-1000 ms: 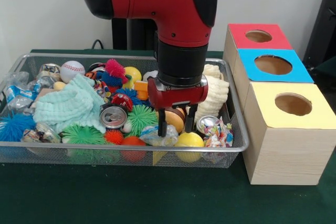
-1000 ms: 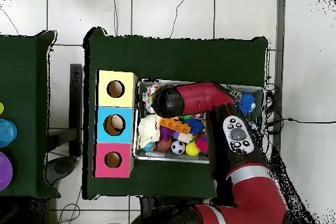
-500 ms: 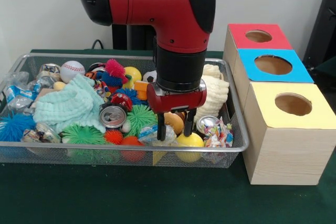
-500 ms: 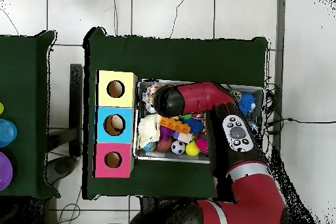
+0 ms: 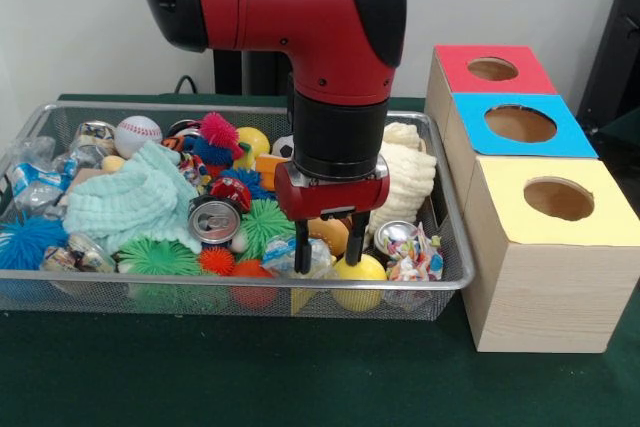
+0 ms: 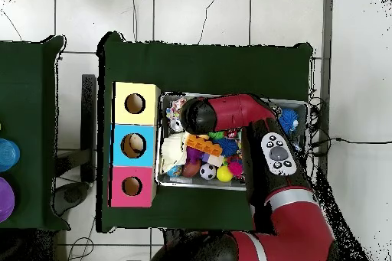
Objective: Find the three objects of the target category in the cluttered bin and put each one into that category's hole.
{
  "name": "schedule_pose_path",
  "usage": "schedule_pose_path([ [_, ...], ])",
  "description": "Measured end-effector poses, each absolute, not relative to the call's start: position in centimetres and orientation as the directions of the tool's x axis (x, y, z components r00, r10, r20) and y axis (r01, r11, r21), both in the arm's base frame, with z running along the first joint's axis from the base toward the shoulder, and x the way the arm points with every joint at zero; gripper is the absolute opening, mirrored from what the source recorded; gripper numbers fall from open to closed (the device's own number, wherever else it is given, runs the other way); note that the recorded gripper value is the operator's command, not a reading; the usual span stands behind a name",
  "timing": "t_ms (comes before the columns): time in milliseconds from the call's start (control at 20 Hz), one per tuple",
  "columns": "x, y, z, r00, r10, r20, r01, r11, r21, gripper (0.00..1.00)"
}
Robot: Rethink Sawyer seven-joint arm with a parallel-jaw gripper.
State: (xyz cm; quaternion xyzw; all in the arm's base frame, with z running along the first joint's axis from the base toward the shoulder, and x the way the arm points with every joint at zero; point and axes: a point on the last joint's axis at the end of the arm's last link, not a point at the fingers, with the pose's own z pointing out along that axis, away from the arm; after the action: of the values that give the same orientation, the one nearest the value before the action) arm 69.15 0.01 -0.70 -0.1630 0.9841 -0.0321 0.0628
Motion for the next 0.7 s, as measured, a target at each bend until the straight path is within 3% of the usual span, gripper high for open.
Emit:
schedule_pose_path([
  [700,69.52,-0.45,-0.72,-0.942,-0.319,-0.105,-0.311,0.946,-0.089,1.0],
])
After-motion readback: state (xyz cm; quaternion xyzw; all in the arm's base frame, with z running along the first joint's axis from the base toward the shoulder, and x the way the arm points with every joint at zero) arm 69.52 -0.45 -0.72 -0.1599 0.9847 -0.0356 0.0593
